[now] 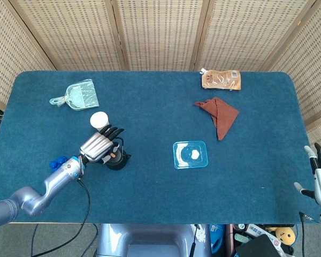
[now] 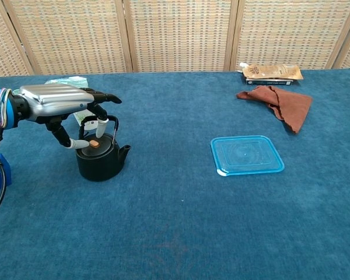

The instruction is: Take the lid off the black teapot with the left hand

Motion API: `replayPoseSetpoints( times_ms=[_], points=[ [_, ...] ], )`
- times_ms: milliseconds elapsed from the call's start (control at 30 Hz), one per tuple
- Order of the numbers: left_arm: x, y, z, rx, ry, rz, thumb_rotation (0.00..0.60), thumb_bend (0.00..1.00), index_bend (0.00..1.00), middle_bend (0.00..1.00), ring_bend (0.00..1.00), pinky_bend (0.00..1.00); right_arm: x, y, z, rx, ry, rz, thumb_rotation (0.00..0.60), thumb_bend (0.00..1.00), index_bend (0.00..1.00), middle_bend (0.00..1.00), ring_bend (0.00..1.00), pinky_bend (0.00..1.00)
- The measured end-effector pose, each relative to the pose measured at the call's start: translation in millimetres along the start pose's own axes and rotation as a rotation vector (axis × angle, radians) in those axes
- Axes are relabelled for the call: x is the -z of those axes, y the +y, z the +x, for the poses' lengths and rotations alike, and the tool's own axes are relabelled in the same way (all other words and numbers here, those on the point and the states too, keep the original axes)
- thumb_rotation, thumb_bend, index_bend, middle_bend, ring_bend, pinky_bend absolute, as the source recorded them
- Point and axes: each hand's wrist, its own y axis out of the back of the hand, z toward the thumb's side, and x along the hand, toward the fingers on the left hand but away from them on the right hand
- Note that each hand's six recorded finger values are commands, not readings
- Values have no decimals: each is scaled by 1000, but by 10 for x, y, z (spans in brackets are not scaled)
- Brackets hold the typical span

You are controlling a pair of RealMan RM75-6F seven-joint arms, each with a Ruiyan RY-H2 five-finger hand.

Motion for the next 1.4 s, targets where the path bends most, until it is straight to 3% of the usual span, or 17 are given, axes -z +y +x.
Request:
replayPoseSetpoints(
  times_ms=[400, 667, 1033, 1233, 1400],
  points=[
    [-81, -46, 46, 14, -9, 8, 600, 376, 493, 0, 0, 0, 24, 28, 1, 6, -5, -9, 600, 0, 0, 0, 0, 0],
    [-96, -46, 63, 16, -5, 10, 600, 446, 561, 0, 0, 0, 27, 31, 2, 4, -4, -15, 600, 0, 0, 0, 0, 0],
    [-68, 171, -16, -45, 1, 0, 600, 448, 572, 0, 0, 0, 19, 45, 13, 5, 1, -23, 600, 0, 0, 0, 0, 0],
    [140, 408, -245, -103, 43, -7, 600, 449, 572, 0, 0, 0, -15, 55, 40, 7, 15, -27, 600, 0, 0, 0, 0, 0],
    [461, 316, -444, -93, 127, -26, 600, 450, 572, 0, 0, 0, -38, 47, 55, 1, 23, -26, 600, 0, 0, 0, 0, 0]
  ],
)
